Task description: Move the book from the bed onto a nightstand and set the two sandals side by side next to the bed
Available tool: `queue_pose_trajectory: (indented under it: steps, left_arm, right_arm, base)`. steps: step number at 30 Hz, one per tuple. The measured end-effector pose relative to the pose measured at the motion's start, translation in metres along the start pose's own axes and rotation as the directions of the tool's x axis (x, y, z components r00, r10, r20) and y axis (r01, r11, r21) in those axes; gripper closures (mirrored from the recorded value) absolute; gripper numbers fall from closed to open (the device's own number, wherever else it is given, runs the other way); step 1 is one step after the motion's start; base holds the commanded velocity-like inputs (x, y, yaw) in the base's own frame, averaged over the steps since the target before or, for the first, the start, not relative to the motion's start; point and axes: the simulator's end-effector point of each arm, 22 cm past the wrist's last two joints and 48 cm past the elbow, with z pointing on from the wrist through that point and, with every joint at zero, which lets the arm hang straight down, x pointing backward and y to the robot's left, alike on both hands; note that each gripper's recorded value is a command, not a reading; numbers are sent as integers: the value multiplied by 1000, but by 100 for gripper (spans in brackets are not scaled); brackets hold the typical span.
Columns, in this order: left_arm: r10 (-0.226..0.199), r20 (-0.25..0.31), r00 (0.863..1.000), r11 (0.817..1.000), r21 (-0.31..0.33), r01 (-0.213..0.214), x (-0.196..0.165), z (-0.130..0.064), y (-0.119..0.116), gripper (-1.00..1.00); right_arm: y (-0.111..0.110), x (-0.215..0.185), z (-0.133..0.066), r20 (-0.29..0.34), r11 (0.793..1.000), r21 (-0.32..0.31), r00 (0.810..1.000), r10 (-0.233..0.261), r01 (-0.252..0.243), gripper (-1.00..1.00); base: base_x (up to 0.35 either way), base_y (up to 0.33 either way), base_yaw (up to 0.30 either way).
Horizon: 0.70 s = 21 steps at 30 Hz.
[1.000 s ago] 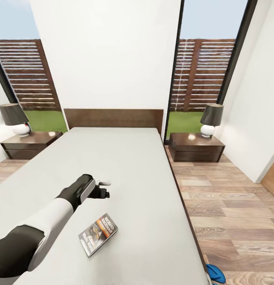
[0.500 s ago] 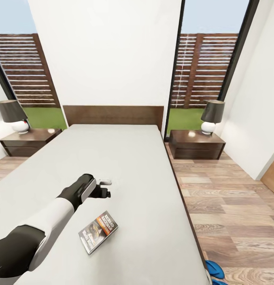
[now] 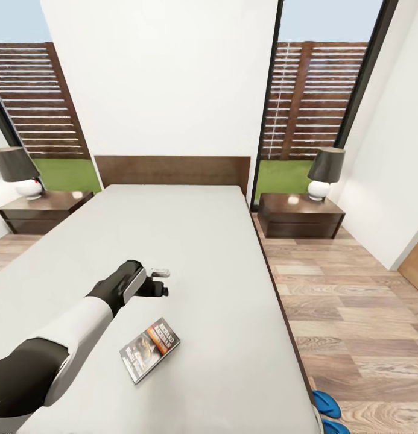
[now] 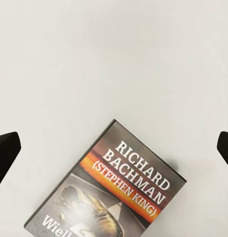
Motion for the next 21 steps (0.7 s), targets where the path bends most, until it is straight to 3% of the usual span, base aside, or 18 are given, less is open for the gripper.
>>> queue_pose_trajectory:
  steps: [21]
  left_arm:
    - [-3,-10,1000,1000,1,3,-5,11,3,-100]
  right_arm:
    - [3,15,-4,-32,1000,-6,999,-21,21,-100]
  base:
    - [0,0,0]
